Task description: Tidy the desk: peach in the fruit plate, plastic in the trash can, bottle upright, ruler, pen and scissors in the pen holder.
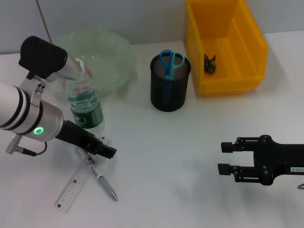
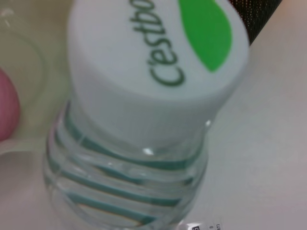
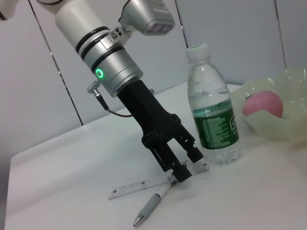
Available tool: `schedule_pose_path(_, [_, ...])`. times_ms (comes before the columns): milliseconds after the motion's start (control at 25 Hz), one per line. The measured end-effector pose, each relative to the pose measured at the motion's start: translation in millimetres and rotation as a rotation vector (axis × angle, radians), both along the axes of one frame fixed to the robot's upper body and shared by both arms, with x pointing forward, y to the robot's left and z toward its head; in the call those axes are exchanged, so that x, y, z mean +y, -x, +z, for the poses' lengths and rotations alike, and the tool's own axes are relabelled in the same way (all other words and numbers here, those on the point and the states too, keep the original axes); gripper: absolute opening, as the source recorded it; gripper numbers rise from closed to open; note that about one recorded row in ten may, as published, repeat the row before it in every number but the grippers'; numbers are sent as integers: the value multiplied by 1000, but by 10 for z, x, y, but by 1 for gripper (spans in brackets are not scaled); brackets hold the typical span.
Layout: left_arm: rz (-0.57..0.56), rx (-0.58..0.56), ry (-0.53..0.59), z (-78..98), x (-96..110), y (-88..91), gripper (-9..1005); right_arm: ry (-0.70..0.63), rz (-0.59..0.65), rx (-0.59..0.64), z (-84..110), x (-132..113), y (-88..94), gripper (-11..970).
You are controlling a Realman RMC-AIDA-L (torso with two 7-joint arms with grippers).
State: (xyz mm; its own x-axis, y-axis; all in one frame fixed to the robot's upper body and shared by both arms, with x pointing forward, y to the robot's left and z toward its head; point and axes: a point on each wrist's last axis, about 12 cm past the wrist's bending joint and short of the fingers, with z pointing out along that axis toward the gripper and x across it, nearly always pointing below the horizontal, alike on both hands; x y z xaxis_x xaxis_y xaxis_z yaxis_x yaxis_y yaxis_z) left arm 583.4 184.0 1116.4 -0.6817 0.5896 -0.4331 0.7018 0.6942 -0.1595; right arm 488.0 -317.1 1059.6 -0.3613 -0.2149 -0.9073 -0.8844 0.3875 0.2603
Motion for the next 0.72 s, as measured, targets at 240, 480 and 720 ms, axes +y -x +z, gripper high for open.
schedule_pose_path(240, [-3, -2, -11, -22, -9, -9, 772, -1, 0, -1, -1, 5, 0, 618])
schedule_pose_path(480, [-12, 5, -23, -63, -36, -17, 769, -1, 1, -3, 4, 10, -10, 617])
schedule_pose_path(720, [-11, -5, -33, -68, -33, -27, 766, -1, 4, -6, 13, 19, -26, 617])
